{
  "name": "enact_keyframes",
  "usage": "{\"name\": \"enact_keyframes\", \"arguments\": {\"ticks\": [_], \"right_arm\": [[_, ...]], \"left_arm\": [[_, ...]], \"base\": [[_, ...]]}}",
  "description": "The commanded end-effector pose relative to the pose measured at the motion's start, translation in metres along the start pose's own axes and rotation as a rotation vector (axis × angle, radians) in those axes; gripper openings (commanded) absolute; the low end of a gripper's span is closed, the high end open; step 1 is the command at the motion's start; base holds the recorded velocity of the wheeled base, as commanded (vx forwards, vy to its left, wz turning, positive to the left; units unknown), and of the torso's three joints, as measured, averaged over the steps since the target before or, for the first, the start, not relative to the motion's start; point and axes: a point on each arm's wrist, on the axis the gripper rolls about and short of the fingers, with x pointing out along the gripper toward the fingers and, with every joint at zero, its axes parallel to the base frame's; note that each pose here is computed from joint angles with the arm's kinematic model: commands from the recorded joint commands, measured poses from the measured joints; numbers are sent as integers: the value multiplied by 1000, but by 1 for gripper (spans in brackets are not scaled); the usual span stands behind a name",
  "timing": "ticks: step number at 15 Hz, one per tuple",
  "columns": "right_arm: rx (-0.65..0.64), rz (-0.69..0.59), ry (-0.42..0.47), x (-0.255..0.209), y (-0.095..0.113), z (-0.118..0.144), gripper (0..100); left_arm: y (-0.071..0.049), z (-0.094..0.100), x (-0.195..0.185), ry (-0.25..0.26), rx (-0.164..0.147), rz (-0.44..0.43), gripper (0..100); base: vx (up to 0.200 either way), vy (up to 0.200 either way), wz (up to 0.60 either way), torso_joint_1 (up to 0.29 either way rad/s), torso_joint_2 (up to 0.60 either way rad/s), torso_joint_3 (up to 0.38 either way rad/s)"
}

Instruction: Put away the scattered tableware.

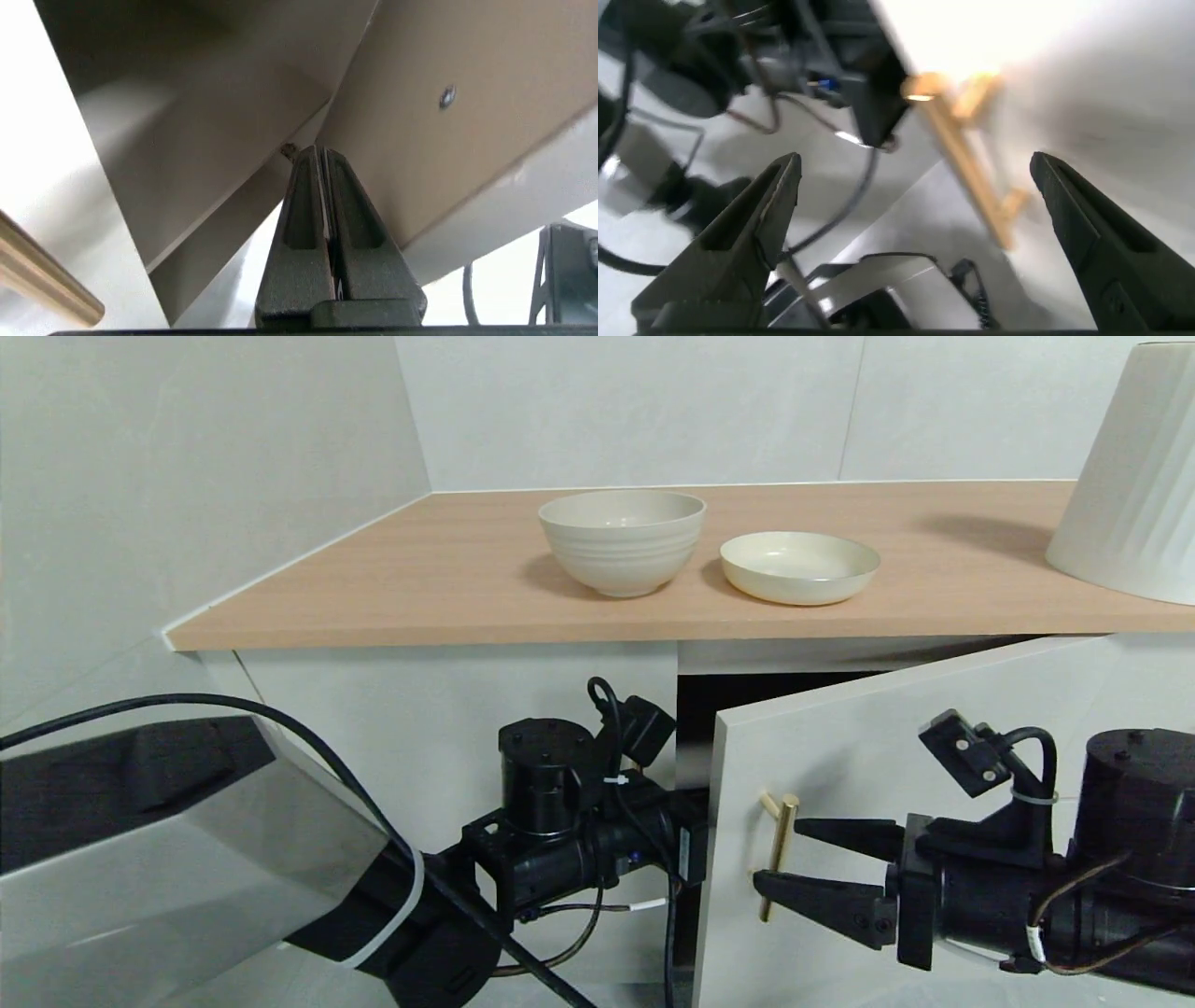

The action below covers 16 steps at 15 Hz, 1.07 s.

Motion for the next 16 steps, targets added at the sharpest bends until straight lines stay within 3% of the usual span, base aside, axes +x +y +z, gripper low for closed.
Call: {"name": "enact_keyframes", "arguments": {"ticks": [1,2,4,6,7,11,16], "right_arm": [[-9,-31,-31,-21,6,11,100],[-10,-48,-17,-27,8,10,100],[-83,-259,5,-45,16,2,100],[-99,-237,13,-64,34,-3,100],[-93,-222,58,-75,41,-7,100],[-83,-154,120,-84,46,-14,100],[-76,-131,148,-85,46,-17,100]], "left_arm": [[-5,9,-3,-20,-3,-13,0],[-6,11,-4,-22,-4,-14,0],[-10,12,-6,-4,-19,-17,0],[-15,13,-6,-3,-36,-31,0],[-18,14,-5,-2,-36,-38,0],[-26,13,-3,1,-31,-59,0],[-29,16,1,8,-32,-64,0]], "base": [[0,0,0,0,0,0],[0,0,0,0,0,0],[0,0,0,0,0,0],[0,0,0,0,0,0],[0,0,0,0,0,0],[0,0,0,0,0,0],[-200,0,0,4,4,0]]}}
